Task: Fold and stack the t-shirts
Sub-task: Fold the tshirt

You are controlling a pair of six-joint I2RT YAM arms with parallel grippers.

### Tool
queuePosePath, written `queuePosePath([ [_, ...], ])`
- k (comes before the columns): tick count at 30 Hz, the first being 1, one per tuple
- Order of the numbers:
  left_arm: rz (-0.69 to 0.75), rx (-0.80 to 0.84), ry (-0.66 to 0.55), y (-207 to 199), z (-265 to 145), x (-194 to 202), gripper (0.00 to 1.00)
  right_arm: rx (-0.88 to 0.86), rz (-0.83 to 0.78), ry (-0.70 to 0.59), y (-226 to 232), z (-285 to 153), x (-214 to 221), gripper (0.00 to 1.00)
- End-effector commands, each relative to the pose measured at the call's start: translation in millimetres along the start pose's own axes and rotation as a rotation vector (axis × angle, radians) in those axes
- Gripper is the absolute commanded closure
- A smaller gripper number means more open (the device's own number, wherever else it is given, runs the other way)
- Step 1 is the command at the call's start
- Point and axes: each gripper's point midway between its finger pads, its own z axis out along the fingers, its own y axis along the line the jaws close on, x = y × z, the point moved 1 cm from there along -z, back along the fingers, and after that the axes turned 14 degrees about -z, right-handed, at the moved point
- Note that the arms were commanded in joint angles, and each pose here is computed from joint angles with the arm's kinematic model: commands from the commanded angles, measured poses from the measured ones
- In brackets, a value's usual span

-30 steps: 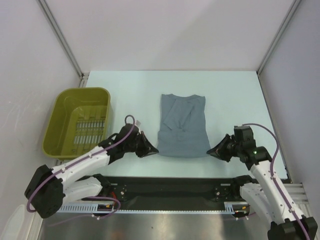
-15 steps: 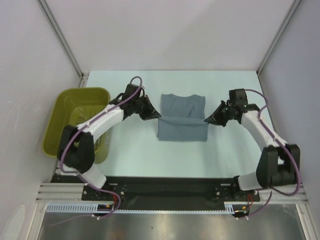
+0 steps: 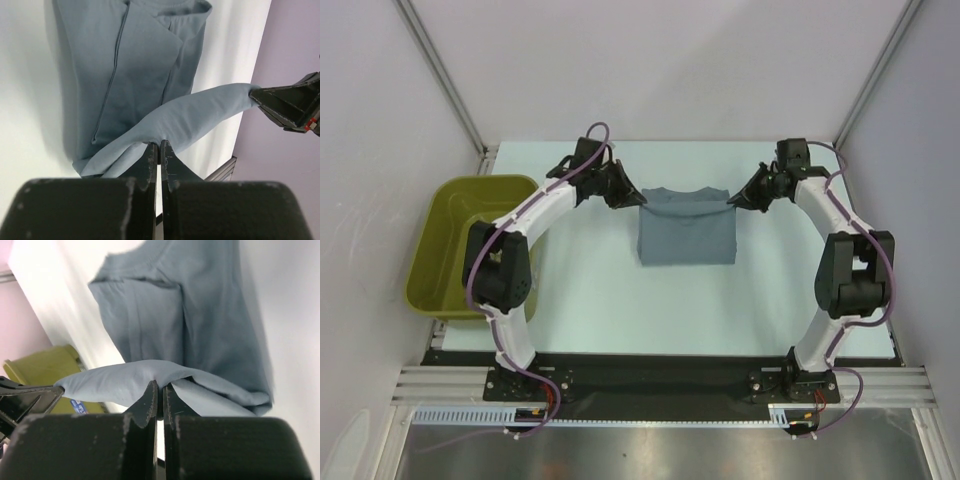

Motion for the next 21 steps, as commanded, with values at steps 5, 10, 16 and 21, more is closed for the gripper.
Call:
queuePosePath([
  [5,-0.03,0.064,-0.018,-10.8,11.8,-26.4,1.0,-0.03,-0.012,-0.015,2.9,24.7,-29.4,1.0],
  [10,-0.048,0.069,0.026,-7.3,36.7,-33.9,1.0,-0.031,-0.008,0.003,-4.7,49.5,-39.8,1.0],
  [16,-0.064,0.07,-0.012,-4.7,47.5,-58.2,1.0,-0.053,0.006,0.0,-9.3,65.1,-55.6,1.0],
  [21,-0.09,0.093,-0.01,-5.8,60.0,-71.4,1.0,-0.061,0.035,0.024,-17.5,83.1,-58.2,1.0],
])
